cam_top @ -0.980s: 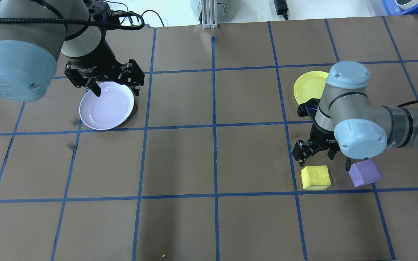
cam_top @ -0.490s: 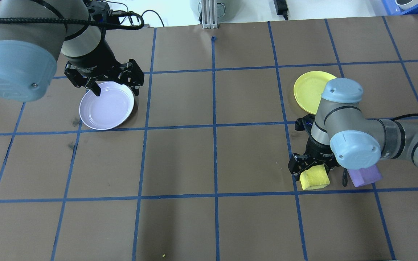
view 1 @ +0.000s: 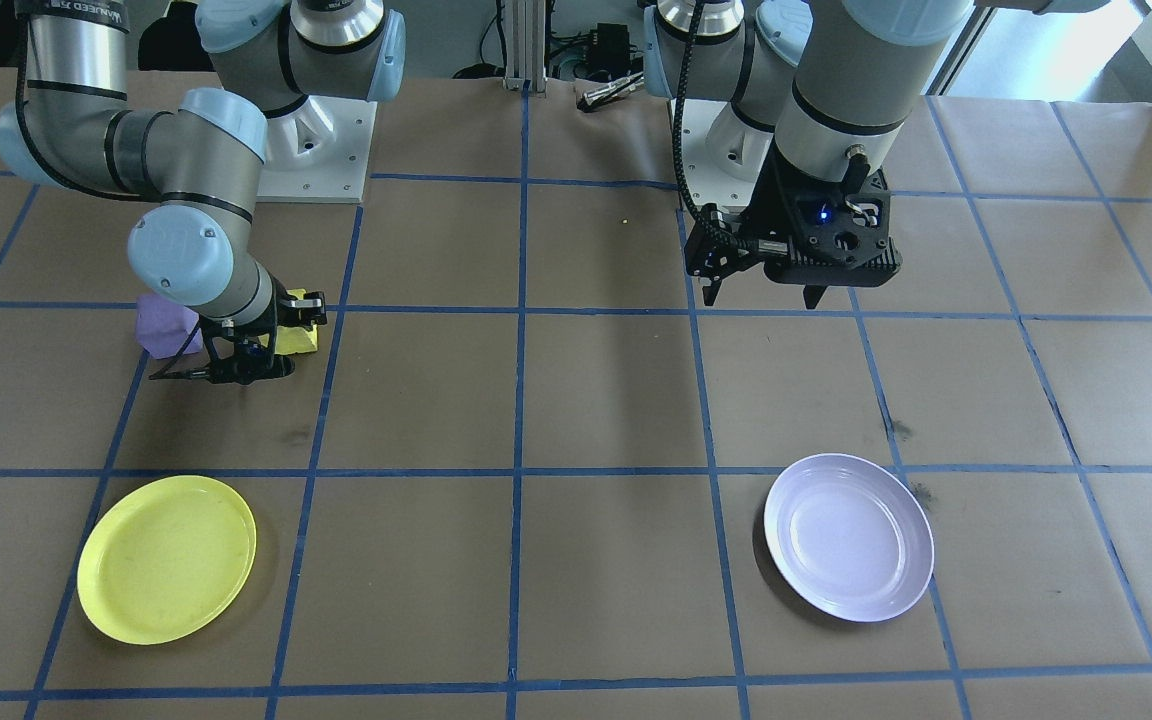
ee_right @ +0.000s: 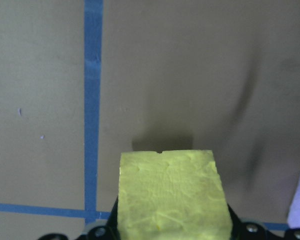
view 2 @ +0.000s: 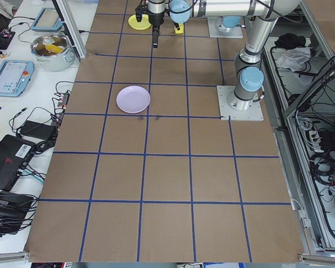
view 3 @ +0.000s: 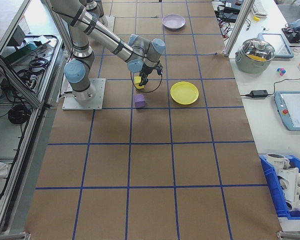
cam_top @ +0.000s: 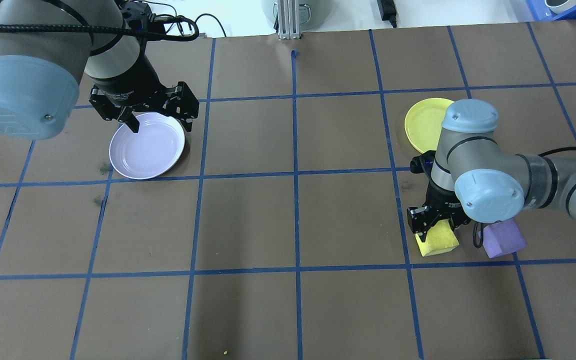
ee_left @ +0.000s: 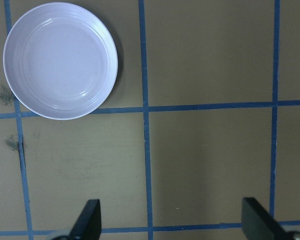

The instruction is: Sort blocks by color into plates

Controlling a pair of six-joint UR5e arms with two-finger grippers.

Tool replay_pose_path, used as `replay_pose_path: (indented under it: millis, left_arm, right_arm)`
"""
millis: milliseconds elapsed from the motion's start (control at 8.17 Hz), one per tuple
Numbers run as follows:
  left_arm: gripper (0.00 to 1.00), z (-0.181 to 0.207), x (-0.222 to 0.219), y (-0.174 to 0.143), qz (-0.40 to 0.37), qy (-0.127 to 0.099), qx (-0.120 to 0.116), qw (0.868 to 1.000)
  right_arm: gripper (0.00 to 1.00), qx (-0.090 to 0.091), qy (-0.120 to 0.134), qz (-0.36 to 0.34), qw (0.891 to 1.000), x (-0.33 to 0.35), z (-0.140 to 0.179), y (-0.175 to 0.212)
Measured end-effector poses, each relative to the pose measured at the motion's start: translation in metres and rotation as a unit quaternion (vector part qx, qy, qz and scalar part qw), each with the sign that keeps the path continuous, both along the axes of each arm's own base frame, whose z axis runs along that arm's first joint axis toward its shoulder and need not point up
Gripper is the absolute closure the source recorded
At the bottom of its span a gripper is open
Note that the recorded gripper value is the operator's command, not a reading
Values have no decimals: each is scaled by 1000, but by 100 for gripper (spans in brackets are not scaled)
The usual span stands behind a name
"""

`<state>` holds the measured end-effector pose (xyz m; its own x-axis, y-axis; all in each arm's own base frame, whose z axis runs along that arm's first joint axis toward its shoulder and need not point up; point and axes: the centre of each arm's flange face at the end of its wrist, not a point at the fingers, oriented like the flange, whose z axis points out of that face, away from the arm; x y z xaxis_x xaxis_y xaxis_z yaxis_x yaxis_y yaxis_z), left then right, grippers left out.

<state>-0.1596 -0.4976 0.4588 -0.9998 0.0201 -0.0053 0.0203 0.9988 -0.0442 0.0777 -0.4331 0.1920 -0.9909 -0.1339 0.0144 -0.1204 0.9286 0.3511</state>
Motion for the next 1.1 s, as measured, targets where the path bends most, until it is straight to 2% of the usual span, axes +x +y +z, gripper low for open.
replay_pose_path:
  millis: [245,490,735,980,1102]
  left_arm:
    - [0,-1,0,0,0,0,0,1000]
    - [0,-1,0,0,0,0,0,1000]
    - [0,-1,0,0,0,0,0,1000]
    - [0,-1,0,0,0,0,0,1000]
    - [0,-1,0,0,0,0,0,1000]
  right_arm:
    - [88,-22,7,-3,1000,-8,50,-53]
    - [84,-40,10,-11,999,-23,81,-119]
    - [82,-68,4,-46,997,-68,82,-181]
    - [78,-85,-7,-71,994,-92,53,-226]
    - [23,-92,-8,-78,993,-96,43,-239]
